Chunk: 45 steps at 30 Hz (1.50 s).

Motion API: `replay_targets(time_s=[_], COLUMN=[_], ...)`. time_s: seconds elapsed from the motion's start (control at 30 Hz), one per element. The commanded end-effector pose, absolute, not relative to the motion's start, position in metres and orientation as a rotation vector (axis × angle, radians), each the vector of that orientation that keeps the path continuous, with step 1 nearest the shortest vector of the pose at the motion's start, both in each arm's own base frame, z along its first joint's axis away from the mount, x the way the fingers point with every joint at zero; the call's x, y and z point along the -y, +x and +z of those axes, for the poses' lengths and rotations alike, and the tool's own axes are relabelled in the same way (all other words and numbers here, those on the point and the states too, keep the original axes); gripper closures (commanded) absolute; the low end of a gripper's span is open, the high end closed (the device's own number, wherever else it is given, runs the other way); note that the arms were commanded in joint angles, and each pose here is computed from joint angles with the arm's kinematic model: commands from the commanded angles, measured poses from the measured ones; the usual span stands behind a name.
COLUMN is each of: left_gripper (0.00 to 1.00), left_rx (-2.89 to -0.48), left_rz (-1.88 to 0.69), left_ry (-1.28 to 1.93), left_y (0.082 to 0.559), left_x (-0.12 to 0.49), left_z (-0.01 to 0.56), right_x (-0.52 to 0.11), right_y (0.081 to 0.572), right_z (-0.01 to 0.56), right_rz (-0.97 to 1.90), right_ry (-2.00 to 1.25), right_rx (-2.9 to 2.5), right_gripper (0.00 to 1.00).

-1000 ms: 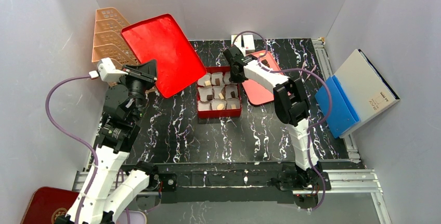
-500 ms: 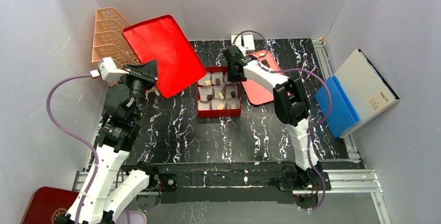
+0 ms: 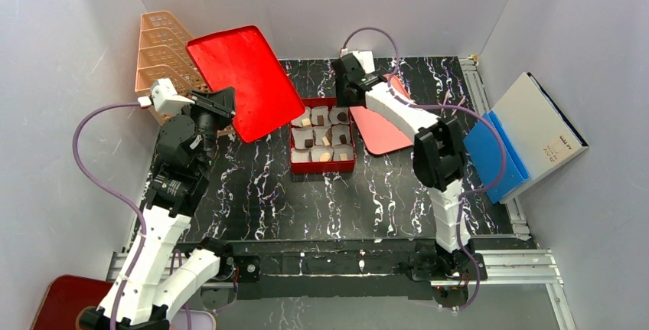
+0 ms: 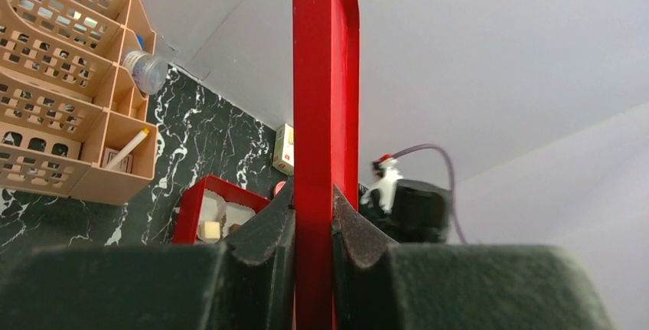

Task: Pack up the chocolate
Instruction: Move the packing box to the center of the board, then adjust the box lid.

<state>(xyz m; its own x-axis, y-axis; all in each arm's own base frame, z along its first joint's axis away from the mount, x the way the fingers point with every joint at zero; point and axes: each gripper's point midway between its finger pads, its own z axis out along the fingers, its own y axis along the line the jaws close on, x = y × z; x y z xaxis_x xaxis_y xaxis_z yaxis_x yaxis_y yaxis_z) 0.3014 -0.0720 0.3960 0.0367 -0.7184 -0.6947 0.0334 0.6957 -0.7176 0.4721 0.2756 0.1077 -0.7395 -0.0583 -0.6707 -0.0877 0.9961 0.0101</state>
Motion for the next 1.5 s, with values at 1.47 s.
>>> replay_targets(time_s=[1.47], left_gripper=[1.0], left_rx=[-2.39], left_rz=[-0.569], left_ry=[-0.6], left_y=[0.407], left_x=[0.257], left_z=[0.303], right_x=[-0.272], right_y=[0.23], right_z=[0.36], right_rz=[0.617], right_ry=[-1.144], right_rx=[-1.617], right_gripper=[0.45])
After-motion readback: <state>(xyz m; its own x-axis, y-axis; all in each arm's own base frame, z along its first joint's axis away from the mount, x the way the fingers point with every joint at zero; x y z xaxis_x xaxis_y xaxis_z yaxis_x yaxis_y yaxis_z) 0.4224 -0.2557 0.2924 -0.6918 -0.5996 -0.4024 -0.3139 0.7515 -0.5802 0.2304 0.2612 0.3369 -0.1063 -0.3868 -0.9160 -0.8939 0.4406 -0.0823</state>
